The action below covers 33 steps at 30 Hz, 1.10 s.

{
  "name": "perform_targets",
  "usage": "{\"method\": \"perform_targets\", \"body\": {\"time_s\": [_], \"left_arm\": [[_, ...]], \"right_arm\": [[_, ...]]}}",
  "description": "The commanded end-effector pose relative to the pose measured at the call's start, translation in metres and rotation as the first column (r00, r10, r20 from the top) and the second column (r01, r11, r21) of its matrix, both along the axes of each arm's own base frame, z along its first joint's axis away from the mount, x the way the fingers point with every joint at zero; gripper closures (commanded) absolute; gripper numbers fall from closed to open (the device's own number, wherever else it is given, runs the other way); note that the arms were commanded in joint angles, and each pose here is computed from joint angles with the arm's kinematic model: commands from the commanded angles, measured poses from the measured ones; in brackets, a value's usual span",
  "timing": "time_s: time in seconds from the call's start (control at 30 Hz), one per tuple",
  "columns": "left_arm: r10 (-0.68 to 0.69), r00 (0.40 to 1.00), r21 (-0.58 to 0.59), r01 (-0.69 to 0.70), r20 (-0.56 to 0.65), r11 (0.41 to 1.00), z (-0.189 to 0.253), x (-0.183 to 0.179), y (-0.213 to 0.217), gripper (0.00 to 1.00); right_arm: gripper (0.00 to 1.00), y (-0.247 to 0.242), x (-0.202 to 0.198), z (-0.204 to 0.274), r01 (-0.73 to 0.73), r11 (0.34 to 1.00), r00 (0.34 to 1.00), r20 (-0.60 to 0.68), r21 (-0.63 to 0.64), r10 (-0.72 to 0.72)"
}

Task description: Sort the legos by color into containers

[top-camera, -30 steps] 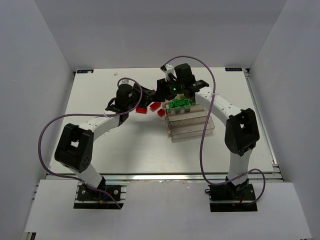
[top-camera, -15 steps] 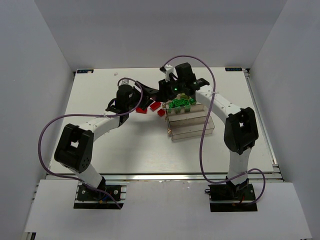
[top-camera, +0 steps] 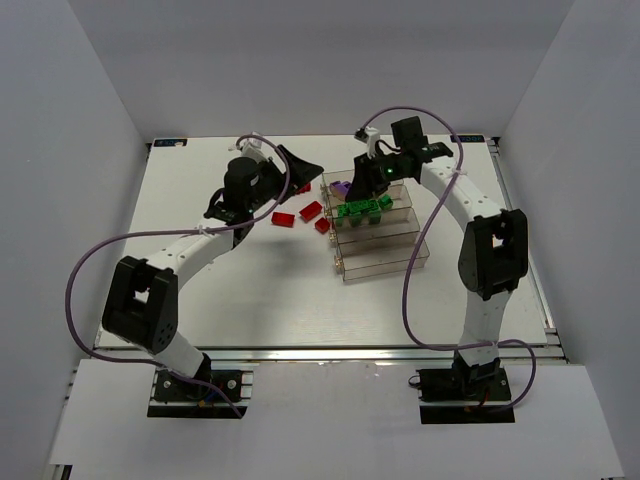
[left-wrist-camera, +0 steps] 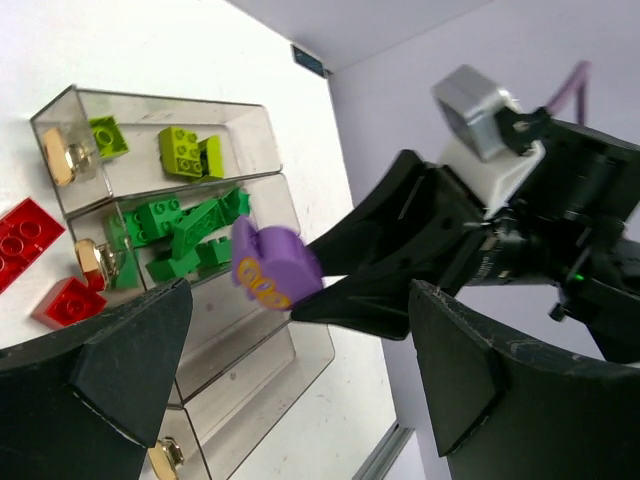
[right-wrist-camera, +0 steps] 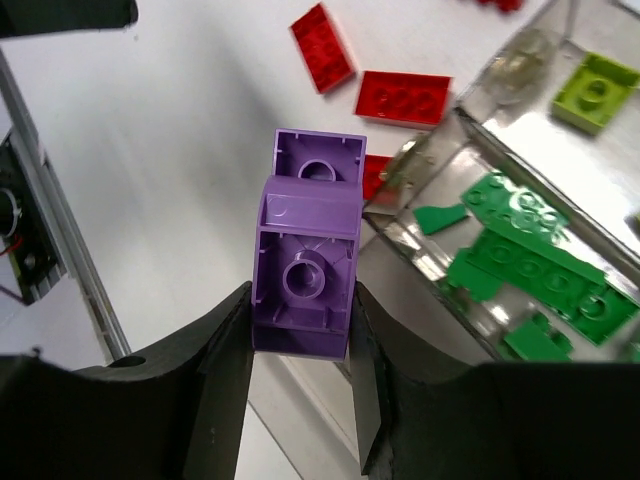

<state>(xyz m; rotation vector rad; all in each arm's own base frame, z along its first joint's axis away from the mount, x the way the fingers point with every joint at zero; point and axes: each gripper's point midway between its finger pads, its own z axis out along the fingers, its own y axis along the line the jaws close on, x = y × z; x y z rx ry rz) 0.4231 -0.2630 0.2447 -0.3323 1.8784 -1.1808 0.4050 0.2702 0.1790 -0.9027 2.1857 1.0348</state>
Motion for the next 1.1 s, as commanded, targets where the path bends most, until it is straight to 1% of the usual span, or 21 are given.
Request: {"method": "perform_targets", "body": {"time_s": [0.0, 0.07, 0.1, 0.13, 0.2, 0.23, 0.3, 0.33, 0.4, 0.43, 0.47, 0.5, 0.53, 0.6, 0.63, 0.7, 0.73, 0.8, 0.83, 1.07], "left_arm": [[-0.042, 0.991, -0.006, 0.043, 0.130, 0.999, 0.033, -0.013, 0.010, 0.02], [-0.061, 0.985, -0.033, 0.067, 0.162, 0.997, 0.042, -0.018, 0.012, 0.02], [-0.071, 0.985, -0.043, 0.079, 0.159, 0.996, 0.038, -0.022, 0.012, 0.02], [-0.074, 0.977, -0.068, 0.089, 0.198, 0.994, 0.047, -0.025, 0.012, 0.02], [-0.101, 0.974, -0.124, 0.128, 0.202, 0.984, 0.048, -0.035, 0.009, 0.02], [-0.102, 0.965, -0.158, 0.143, 0.243, 0.977, 0.048, -0.042, 0.010, 0.02], [-0.121, 0.960, -0.238, 0.183, 0.252, 0.954, 0.050, -0.053, 0.008, 0.02], [-0.122, 0.948, -0.293, 0.211, 0.295, 0.933, 0.057, -0.062, 0.010, 0.02], [-0.157, 0.931, -0.333, 0.270, 0.329, 0.903, 0.057, -0.072, 0.007, 0.02], [-0.159, 0.906, -0.382, 0.318, 0.392, 0.868, 0.074, -0.081, 0.008, 0.02], [-0.171, 0.902, -0.403, 0.338, 0.396, 0.850, 0.070, -0.081, 0.006, 0.02], [-0.183, 0.887, -0.420, 0.371, 0.424, 0.828, 0.075, -0.087, 0.006, 0.02], [-0.185, 0.858, -0.450, 0.422, 0.480, 0.787, 0.090, -0.097, 0.008, 0.04], [-0.192, 0.837, -0.462, 0.457, 0.513, 0.760, 0.094, -0.100, 0.007, 0.08], [-0.196, 0.828, -0.465, 0.472, 0.526, 0.749, 0.097, -0.102, 0.006, 0.09], [-0.202, 0.823, -0.452, 0.478, 0.531, 0.753, 0.101, -0.102, 0.002, 0.09], [-0.213, 0.830, -0.432, 0.466, 0.515, 0.772, 0.096, -0.099, -0.005, 0.10], [-0.230, 0.825, -0.406, 0.472, 0.516, 0.783, 0.099, -0.100, -0.013, 0.09], [-0.237, 0.829, -0.388, 0.464, 0.506, 0.796, 0.096, -0.098, -0.016, 0.09], [-0.266, 0.836, -0.322, 0.450, 0.479, 0.833, 0.090, -0.093, -0.033, 0.10]], "right_arm": [[1.00, 0.015, -0.021, 0.041, -0.103, 0.994, 0.992, 0.084, 0.048, 0.099], [1.00, 0.013, -0.024, 0.046, -0.106, 0.993, 0.991, 0.088, 0.056, 0.101], [1.00, 0.013, -0.026, 0.048, -0.109, 0.992, 0.991, 0.084, 0.065, 0.104], [1.00, 0.014, -0.028, 0.052, -0.112, 0.991, 0.991, 0.081, 0.077, 0.106], [1.00, 0.014, -0.032, 0.059, -0.118, 0.988, 0.991, 0.070, 0.104, 0.111], [1.00, 0.013, -0.033, 0.062, -0.119, 0.986, 0.991, 0.069, 0.115, 0.112], [1.00, 0.014, -0.038, 0.068, -0.118, 0.982, 0.993, 0.044, 0.150, 0.113], [1.00, 0.014, -0.042, 0.072, -0.134, 0.976, 0.991, 0.039, 0.173, 0.129], [1.00, 0.017, -0.054, 0.084, -0.165, 0.959, 0.986, 0.015, 0.232, 0.166], [1.00, 0.018, -0.055, 0.086, -0.167, 0.954, 0.985, 0.012, 0.250, 0.170], [1.00, 0.020, -0.061, 0.094, -0.185, 0.942, 0.982, 0.009, 0.281, 0.190], [1.00, 0.020, -0.065, 0.098, -0.175, 0.937, 0.982, -0.016, 0.302, 0.189], [1.00, 0.020, -0.067, 0.104, -0.186, 0.927, 0.980, -0.002, 0.327, 0.198], [1.00, 0.020, -0.068, 0.111, -0.158, 0.921, 0.982, -0.038, 0.355, 0.183], [1.00, 0.019, -0.067, 0.116, -0.157, 0.916, 0.984, -0.024, 0.368, 0.179], [1.00, 0.018, -0.063, 0.120, -0.133, 0.920, 0.987, -0.034, 0.368, 0.157], [1.00, 0.018, -0.062, 0.122, -0.130, 0.919, 0.987, -0.035, 0.372, 0.154], [1.00, 0.020, -0.059, 0.128, -0.125, 0.914, 0.988, -0.032, 0.386, 0.148], [1.00, 0.022, -0.060, 0.132, -0.116, 0.909, 0.987, -0.057, 0.400, 0.151], [1.00, 0.025, -0.063, 0.143, -0.123, 0.883, 0.982, -0.075, 0.452, 0.175]]}}
